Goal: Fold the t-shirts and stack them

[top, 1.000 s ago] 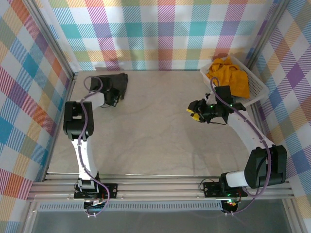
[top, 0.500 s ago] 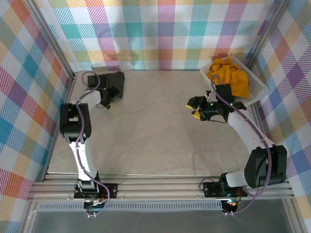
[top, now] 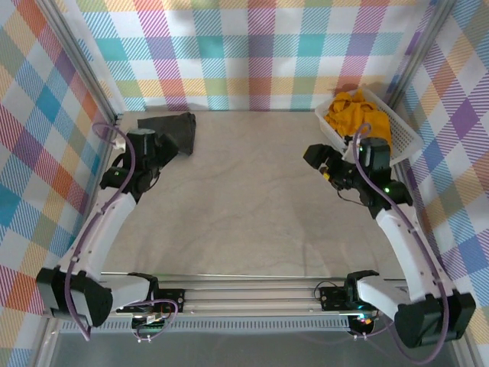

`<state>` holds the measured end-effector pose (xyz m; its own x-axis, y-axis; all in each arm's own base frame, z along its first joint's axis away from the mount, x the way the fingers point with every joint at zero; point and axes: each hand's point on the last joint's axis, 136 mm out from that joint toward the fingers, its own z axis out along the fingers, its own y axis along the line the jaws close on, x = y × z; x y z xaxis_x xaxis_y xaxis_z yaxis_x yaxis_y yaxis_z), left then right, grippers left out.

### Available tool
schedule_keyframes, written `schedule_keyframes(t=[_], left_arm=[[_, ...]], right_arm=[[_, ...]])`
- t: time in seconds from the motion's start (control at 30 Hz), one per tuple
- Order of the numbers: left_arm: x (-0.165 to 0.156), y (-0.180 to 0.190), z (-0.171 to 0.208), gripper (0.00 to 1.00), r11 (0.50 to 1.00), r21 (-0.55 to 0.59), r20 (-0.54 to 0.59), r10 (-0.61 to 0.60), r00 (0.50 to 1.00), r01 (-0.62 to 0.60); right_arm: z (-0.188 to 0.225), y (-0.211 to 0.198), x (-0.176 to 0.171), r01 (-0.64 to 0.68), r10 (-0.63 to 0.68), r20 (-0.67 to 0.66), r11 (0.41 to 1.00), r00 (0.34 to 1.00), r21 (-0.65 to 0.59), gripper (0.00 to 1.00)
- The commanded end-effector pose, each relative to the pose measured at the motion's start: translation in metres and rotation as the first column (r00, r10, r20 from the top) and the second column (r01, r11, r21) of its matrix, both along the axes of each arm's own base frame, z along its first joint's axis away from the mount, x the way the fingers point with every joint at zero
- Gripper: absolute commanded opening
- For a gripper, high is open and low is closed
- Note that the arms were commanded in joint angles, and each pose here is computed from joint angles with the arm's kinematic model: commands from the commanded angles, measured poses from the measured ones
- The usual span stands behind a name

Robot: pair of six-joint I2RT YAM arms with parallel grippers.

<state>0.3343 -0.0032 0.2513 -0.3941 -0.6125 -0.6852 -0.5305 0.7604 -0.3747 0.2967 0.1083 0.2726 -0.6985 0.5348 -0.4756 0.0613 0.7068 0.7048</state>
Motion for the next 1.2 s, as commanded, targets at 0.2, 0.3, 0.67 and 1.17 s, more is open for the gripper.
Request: schedule_keyframes(t=[0.2, 0.3, 0.67, 1.17], left_arm=[[-0.074, 0.068, -0.047, 1.0, 0.868, 0.494, 0.043, 0.039, 0.998, -0.055], [-0.054, 0.044, -0.087, 1.0, 0.861, 0.501, 0.07, -0.144, 0.987, 0.09], [0.022, 0.044, -0.152, 1.0, 0.913, 0.386, 0.013, -0.149, 0.989, 0.132], [0.05, 0.024, -0.163, 1.0, 0.876, 0.431, 0.206, -0.329, 0.922, 0.216]], right_arm=[[-0.107, -0.114, -0.007, 0.299, -0.198, 0.226, 0.708, 0.954, -0.639, 1.0], [-0.121, -0.125, 0.005, 0.36, -0.14, 0.351, 0.61, 0.926, -0.706, 1.0], [-0.171, -0.112, 0.077, 0.251, -0.075, 0.269, 0.658, 0.96, -0.71, 1.0], [-0.172, -0.097, 0.082, 0.325, 0.042, 0.514, 0.73, 0.857, -0.602, 1.0]])
